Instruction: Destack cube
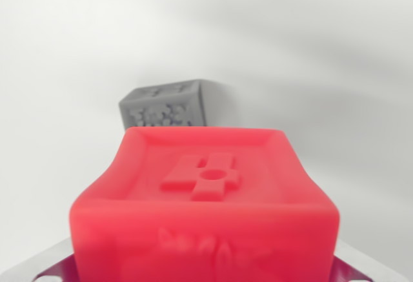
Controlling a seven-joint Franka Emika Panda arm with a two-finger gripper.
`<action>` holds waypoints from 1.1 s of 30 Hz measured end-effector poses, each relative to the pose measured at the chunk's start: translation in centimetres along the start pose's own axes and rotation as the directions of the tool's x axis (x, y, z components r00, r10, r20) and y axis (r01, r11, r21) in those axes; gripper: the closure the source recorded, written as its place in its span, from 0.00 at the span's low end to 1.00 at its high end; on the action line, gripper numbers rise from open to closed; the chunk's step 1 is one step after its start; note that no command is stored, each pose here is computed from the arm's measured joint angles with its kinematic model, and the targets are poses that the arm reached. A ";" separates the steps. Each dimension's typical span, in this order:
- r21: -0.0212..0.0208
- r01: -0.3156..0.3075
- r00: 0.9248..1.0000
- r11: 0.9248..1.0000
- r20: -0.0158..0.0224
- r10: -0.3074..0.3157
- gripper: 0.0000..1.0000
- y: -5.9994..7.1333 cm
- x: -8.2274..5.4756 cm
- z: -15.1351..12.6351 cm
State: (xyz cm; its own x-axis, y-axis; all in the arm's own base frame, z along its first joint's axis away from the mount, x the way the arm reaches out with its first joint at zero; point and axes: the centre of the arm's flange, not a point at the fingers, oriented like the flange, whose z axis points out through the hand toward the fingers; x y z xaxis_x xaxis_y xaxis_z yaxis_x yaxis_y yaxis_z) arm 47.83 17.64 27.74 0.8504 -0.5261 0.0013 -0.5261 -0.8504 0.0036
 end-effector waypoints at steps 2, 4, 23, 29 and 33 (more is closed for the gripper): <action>0.000 -0.016 1.000 1.000 0.000 0.016 1.00 0.1 0.3 0.1; 0.000 -0.032 0.999 0.999 0.000 0.032 1.00 0.2 0.5 0.1; 0.000 -0.175 0.985 0.985 0.001 0.175 1.00 1.2 3.1 0.5; 0.000 -0.215 0.977 0.977 0.000 0.215 1.00 1.4 3.8 0.6; -0.001 -0.248 0.969 0.969 0.001 0.248 1.00 1.7 4.4 0.8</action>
State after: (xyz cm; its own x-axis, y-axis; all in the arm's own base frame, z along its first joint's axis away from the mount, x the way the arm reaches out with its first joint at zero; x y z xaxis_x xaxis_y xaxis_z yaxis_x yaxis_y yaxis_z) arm 50.73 13.88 26.96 0.6931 -0.7208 0.0016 -0.7208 -0.6931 0.0039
